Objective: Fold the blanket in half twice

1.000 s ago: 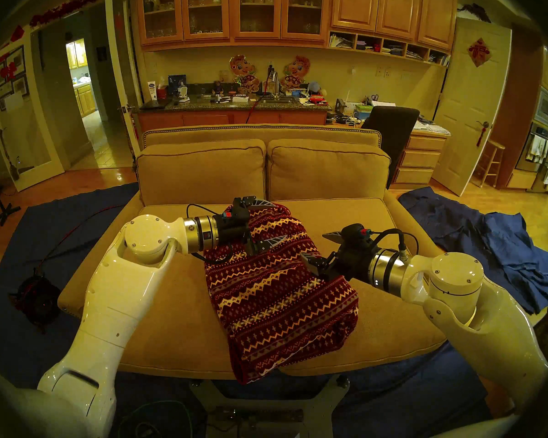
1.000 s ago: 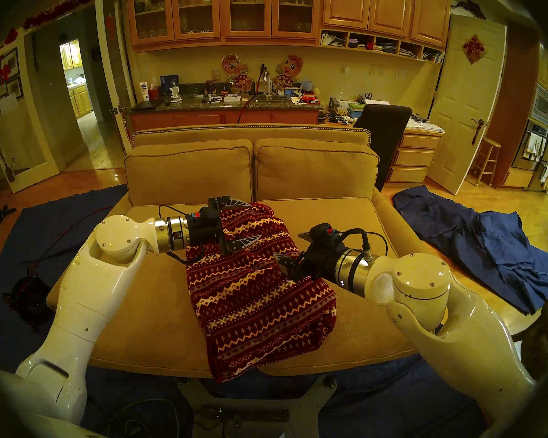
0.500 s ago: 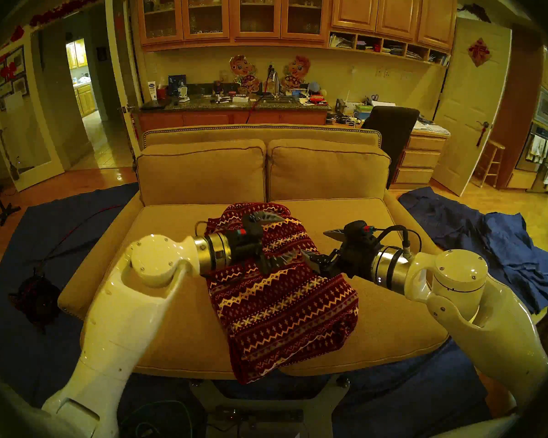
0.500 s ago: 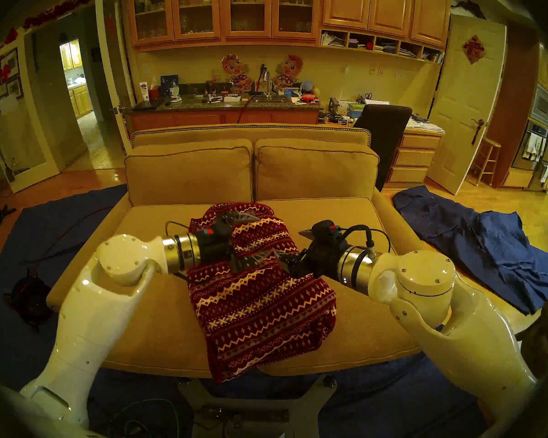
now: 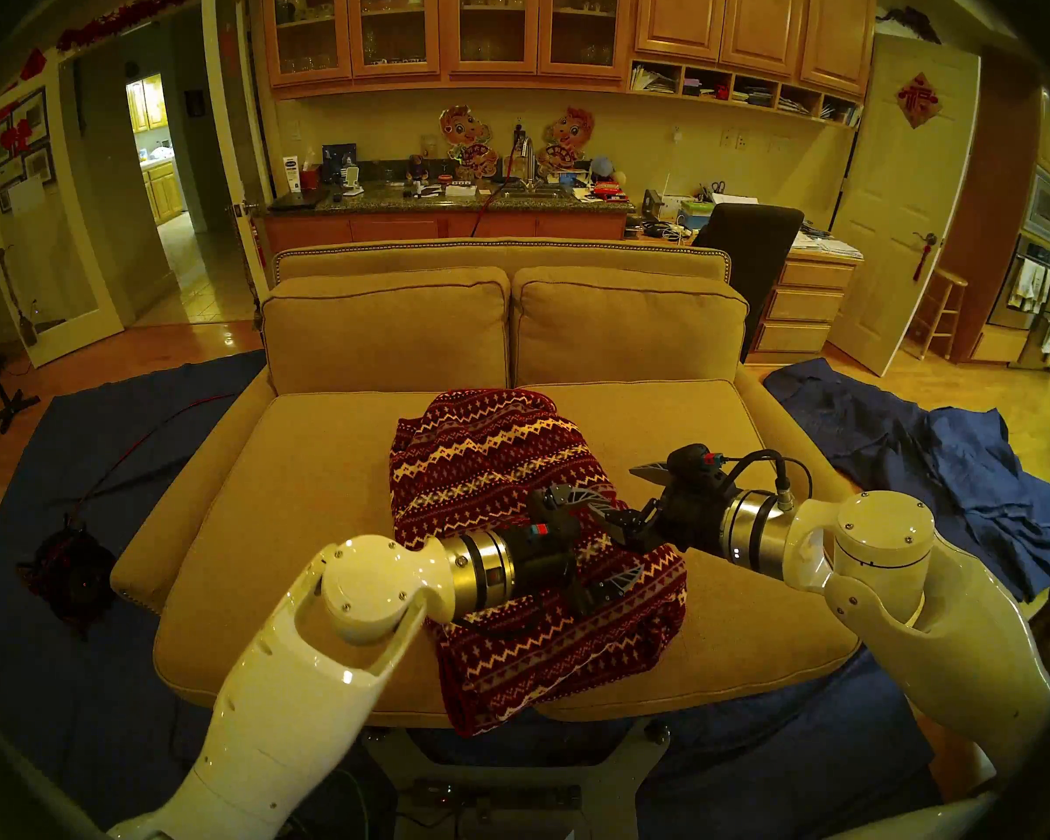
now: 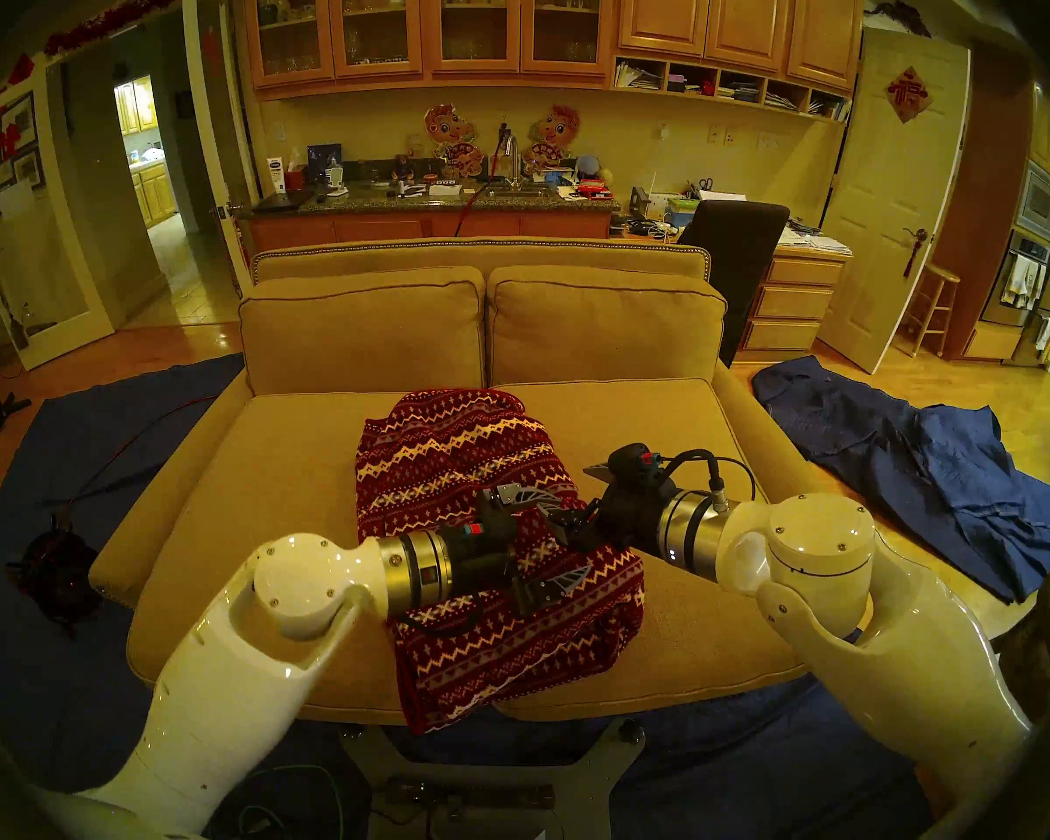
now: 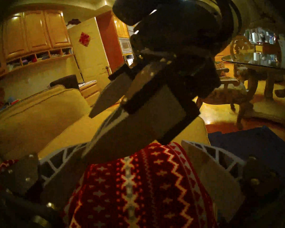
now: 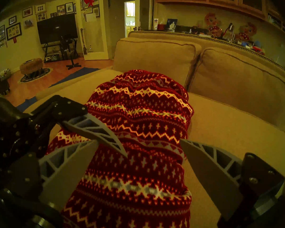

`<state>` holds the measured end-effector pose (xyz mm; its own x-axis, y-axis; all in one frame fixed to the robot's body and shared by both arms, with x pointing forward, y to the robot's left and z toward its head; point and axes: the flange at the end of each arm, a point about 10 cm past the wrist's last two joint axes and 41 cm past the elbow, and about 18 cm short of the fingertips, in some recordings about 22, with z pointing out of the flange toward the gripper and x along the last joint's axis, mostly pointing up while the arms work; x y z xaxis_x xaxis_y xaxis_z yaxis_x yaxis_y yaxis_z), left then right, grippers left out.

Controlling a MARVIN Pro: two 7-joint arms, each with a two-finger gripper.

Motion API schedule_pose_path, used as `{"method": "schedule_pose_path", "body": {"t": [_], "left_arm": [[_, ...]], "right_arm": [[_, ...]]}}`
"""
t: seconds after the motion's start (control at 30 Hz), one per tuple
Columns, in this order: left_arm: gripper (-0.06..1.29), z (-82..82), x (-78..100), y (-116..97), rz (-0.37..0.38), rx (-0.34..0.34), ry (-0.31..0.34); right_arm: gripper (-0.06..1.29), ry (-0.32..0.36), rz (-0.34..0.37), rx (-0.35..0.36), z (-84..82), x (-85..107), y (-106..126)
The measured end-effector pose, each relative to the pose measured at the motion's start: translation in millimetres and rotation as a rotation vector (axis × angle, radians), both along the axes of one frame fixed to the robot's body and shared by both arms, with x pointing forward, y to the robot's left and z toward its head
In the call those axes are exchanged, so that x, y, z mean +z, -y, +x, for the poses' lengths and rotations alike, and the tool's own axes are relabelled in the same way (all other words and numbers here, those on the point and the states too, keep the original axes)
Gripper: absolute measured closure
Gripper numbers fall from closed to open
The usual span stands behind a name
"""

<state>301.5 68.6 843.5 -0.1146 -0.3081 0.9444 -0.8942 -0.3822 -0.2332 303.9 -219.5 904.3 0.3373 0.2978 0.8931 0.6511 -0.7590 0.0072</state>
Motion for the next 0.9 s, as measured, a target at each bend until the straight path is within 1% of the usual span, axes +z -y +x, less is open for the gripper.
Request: {"method": "schedule_pose_path", "body": {"t": [0.17,0.33,0.5,0.7,0.77,0.83,0.9], "left_arm": [[-0.04,-8.3,1.2,0,0.013,0.061,0.000],[-0.04,-19.4,-1.8,-3,0.040,0.125,-0.017],[-0.02,-28.7,-6.1,-12,0.087,0.211,-0.034],[-0.02,-39.5,-8.2,-22,0.140,0.308,-0.047],[-0.02,-43.8,-7.3,-27,0.160,0.348,-0.048],[-0.02,-45.6,-6.6,-29,0.168,0.364,-0.047],[-0.02,-49.4,-4.6,-32,0.184,0.397,-0.046]], "right_arm": [[-0.01,0.002,-0.014,-0.023,4.8,-0.3,10],[-0.01,0.033,-0.046,-0.080,17.0,5.1,30],[-0.01,0.056,-0.079,-0.132,26.9,9.3,49],[-0.01,0.064,-0.100,-0.164,32.0,10.2,62],[-0.01,0.065,-0.105,-0.169,32.6,10.3,65],[-0.01,0.065,-0.107,-0.170,32.5,10.3,65],[-0.01,0.064,-0.110,-0.170,31.8,9.8,66]]}}
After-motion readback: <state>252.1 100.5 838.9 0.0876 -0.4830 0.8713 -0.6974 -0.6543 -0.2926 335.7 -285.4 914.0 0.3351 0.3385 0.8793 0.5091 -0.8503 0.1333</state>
